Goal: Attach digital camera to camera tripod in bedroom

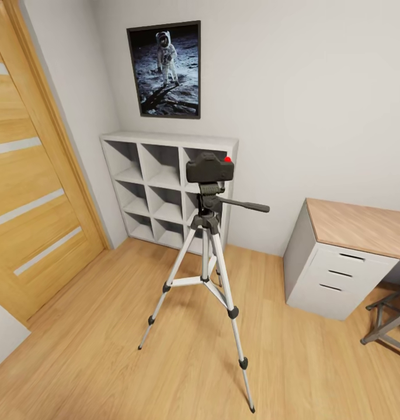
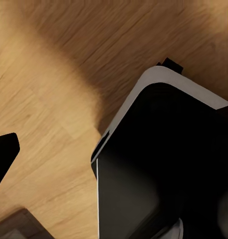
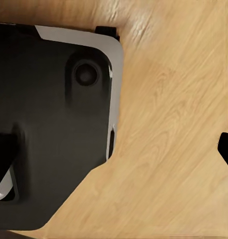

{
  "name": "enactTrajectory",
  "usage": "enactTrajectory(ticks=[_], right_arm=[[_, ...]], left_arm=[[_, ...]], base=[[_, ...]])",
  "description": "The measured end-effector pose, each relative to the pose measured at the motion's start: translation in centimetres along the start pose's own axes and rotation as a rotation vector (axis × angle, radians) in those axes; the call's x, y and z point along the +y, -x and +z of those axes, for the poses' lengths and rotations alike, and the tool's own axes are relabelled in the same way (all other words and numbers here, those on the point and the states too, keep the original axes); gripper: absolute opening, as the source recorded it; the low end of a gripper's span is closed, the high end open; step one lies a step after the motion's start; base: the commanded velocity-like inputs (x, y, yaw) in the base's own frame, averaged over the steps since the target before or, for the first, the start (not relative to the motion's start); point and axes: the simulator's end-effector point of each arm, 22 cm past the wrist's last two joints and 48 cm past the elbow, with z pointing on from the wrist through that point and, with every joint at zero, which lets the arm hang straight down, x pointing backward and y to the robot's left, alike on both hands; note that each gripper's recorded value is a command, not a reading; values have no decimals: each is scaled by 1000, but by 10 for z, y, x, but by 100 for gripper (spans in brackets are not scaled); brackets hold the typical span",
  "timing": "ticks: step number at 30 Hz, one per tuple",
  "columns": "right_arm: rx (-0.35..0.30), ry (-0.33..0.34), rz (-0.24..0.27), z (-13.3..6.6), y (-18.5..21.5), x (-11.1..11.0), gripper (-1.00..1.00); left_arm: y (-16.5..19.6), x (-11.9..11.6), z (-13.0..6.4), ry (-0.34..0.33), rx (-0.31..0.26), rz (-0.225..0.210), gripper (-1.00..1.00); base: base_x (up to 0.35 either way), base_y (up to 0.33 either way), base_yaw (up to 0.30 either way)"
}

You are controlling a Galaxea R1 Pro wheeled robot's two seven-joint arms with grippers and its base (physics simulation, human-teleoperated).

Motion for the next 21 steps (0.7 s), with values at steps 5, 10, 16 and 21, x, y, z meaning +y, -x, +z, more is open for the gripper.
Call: enactTrajectory(ticks=[5,10,16,21], right_arm=[[25,-26,18,3,-35,5,100],[2,-30,29,3,-35,9,100],[-14,-33,32,3,-32,9,100],[-23,-34,32,2,-29,8,100]], left_arm=[[-3,-15,0,-89,31,4,100],[-9,-23,-1,-183,94,17,100],[-8,-27,-3,-228,117,21,100],[-6,-30,-5,-240,112,21,100]], base=[[0,0,0],[0,0,0],[0,0,0],[0,0,0]])
